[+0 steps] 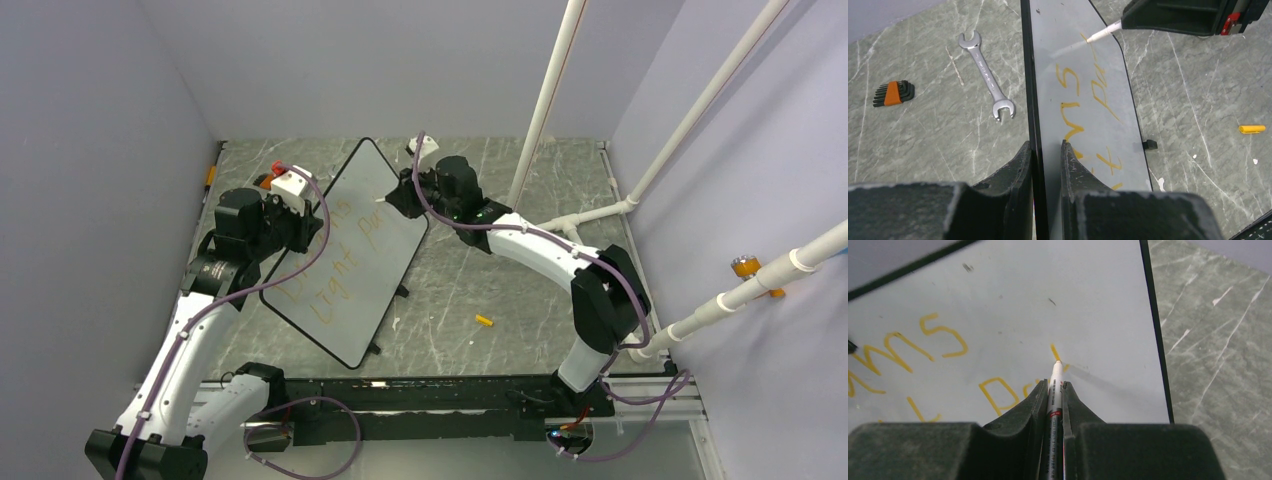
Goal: Write a sentence on the whiteboard
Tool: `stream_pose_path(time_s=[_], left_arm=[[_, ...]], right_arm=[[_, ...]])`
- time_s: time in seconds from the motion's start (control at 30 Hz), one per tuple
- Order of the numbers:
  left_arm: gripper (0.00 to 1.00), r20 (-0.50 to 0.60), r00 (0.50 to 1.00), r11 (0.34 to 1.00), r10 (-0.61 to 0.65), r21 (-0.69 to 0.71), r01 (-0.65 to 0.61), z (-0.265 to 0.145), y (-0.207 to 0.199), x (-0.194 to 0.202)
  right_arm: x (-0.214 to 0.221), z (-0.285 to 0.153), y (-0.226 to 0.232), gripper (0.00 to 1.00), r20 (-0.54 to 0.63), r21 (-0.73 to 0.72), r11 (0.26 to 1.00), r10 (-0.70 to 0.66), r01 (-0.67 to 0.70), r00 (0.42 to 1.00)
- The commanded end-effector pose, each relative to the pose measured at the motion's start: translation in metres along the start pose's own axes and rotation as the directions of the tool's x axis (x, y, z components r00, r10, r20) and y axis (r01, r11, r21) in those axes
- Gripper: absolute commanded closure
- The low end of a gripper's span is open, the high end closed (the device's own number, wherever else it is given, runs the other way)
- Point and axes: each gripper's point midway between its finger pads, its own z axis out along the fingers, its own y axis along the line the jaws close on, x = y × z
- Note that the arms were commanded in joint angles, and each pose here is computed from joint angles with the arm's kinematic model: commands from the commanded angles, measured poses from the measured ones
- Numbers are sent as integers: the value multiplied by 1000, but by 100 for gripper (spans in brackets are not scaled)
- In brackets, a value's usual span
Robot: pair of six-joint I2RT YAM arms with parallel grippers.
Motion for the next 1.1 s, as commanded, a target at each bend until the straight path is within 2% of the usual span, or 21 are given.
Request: stream_pose_path(time_s=[0.0,0.3,1.07], left_arm=[[100,-187,981,996,43,91,-26,-1,-17,53],[100,-189,981,996,42,89,-26,-2,-16,54],[100,-181,983,996,44,88,-29,-3,-16,52]], right_arm=[[6,-6,6,100,8,-27,999,18,-17,1000],[32,-12,4,100,-30,-19,999,44,-44,999],[12,-4,-8,100,-10,45,999,-11,12,1000]])
